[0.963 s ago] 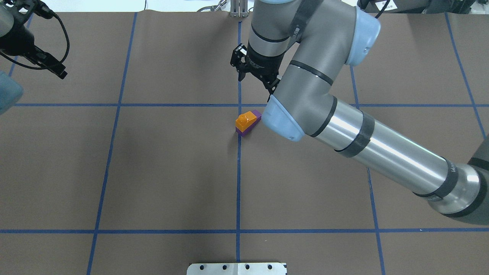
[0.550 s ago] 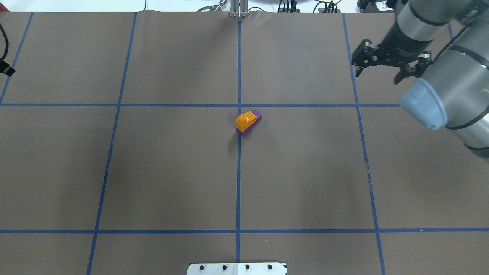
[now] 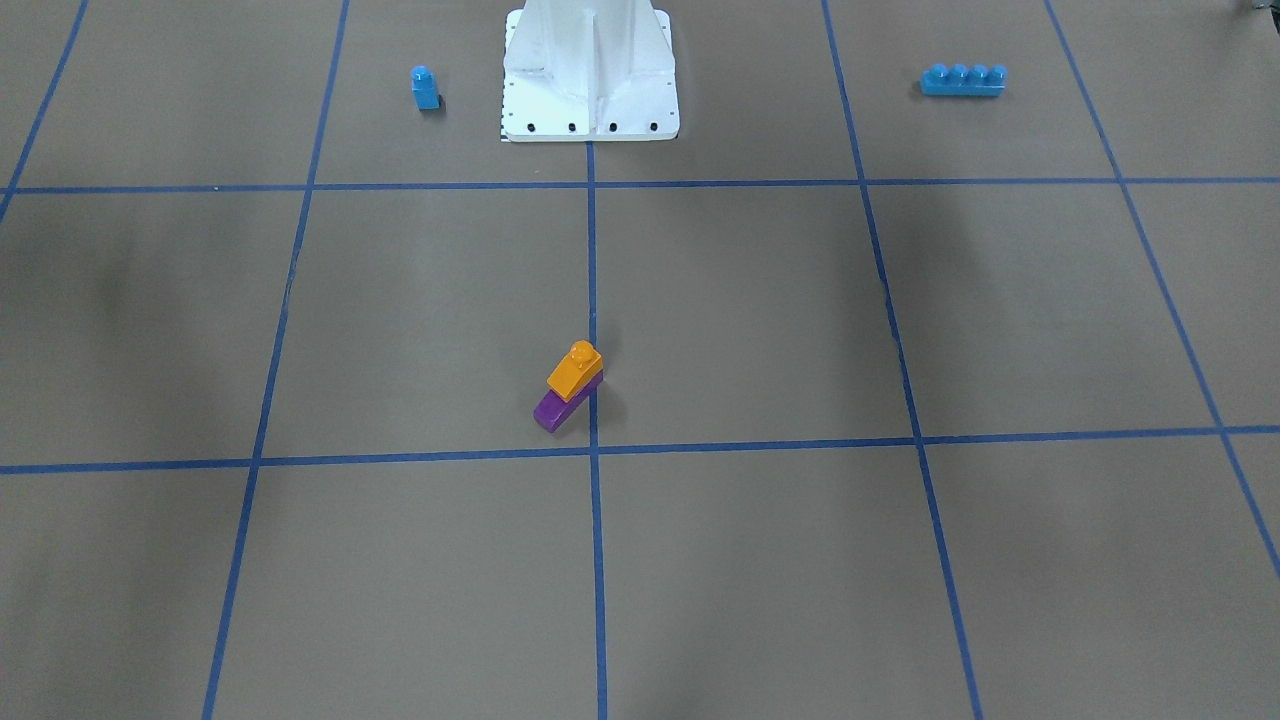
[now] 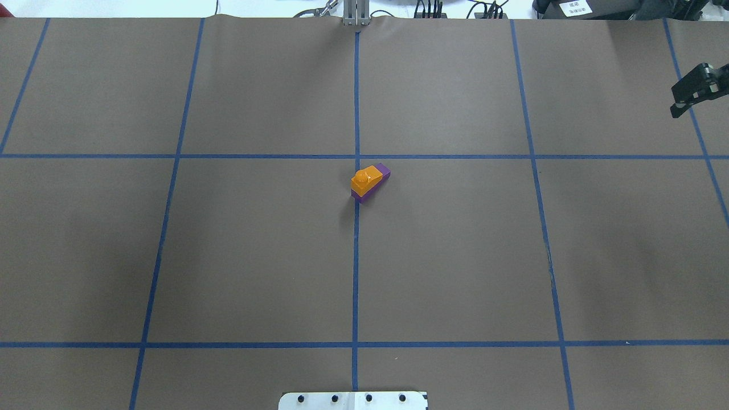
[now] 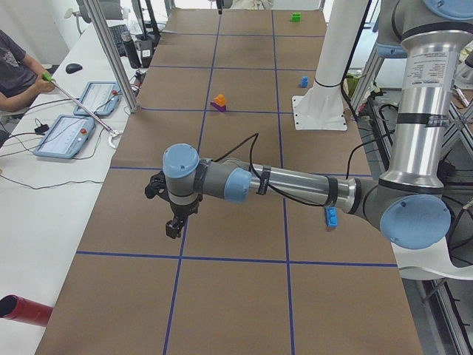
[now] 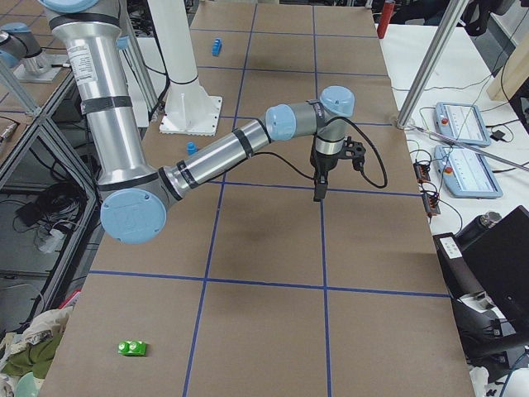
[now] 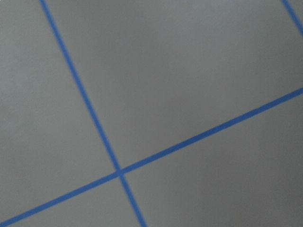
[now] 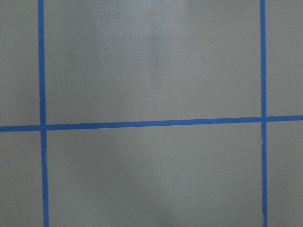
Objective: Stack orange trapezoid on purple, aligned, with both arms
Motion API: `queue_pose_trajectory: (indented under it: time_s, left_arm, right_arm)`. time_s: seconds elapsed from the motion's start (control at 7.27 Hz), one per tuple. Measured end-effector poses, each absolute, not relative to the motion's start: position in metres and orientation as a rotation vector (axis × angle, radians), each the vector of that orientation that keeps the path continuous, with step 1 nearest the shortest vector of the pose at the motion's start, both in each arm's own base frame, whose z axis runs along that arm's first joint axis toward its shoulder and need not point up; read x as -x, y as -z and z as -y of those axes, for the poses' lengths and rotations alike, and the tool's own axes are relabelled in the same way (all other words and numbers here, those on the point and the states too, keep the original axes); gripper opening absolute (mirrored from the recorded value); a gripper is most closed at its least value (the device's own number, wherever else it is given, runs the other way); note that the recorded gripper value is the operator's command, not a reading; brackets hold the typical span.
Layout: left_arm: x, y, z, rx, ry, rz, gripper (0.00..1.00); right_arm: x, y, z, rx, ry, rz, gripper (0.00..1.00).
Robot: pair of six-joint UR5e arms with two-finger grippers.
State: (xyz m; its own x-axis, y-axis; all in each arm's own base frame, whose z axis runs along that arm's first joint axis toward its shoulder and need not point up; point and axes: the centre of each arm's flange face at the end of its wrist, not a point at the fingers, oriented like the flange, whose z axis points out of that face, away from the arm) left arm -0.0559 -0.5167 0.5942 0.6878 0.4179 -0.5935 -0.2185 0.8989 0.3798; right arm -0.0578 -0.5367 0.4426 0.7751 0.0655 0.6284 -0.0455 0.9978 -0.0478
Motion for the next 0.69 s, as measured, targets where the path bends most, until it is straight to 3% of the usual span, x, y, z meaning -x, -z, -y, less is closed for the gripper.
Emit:
queue_pose_trajectory:
  time_s: [0.69]
  left_arm:
    - [0.068,-0.633,0.498,-0.205,-0.263,-0.734,1.00]
  right_arm:
    - [-0.035,-0.582,0.500,0.021,-0.003,0.765,1.00]
